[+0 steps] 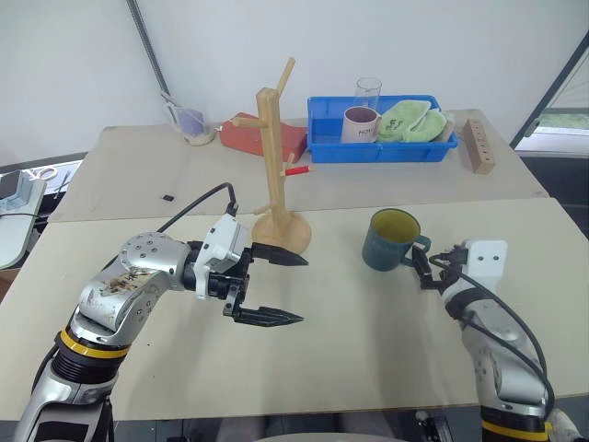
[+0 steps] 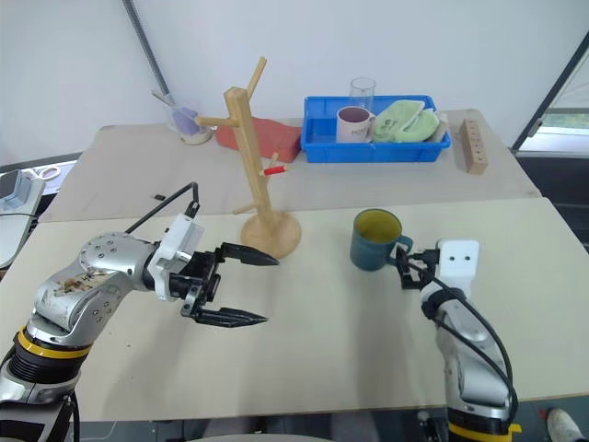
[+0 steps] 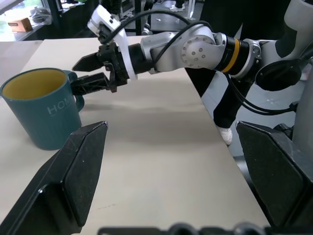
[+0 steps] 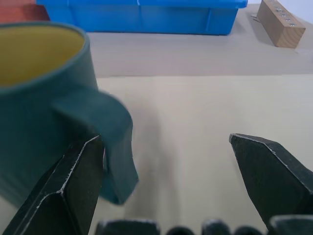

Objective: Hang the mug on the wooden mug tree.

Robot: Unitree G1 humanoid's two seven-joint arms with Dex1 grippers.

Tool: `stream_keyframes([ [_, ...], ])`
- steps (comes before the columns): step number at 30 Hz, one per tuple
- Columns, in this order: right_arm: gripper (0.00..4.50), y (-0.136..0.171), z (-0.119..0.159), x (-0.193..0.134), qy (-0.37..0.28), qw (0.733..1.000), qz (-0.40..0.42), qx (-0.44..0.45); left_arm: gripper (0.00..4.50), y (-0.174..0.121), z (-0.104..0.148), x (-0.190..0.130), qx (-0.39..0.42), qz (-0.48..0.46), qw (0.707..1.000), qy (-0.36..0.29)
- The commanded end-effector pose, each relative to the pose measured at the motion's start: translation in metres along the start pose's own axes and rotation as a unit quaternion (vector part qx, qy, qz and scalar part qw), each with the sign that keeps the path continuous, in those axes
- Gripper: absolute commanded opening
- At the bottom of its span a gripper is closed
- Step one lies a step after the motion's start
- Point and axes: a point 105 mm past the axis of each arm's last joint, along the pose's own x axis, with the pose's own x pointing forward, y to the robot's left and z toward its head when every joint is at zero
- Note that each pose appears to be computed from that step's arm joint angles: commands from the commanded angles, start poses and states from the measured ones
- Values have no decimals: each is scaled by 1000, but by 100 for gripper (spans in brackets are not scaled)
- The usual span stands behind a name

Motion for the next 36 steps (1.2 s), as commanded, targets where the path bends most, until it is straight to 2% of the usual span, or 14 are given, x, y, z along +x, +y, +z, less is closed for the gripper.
stream_keyframes([
  [1,392,6,3,1,1,1000,5,15,450,1,7,1,19,1,1000,-2],
  [4,296,11,-2,1,15,999,4,29,450,1,8,1,19,3,1000,-2],
  [15,296,16,-19,4,45,998,2,41,450,3,11,4,18,8,1000,-4],
  [19,181,15,-21,7,42,998,6,47,450,4,12,4,19,10,1000,-3],
  [24,3,14,-22,9,38,998,8,43,450,6,13,4,22,15,1000,-2],
  [31,3,13,-6,8,9,999,32,-6,450,9,12,0,18,37,999,-1],
  [33,3,22,16,7,-15,993,76,-86,450,10,13,-7,10,54,998,-3],
  [35,3,34,37,5,-38,975,129,-179,450,12,12,-15,4,75,997,0],
  [36,3,43,50,4,-52,953,166,-246,450,13,11,-22,-1,90,996,1],
])
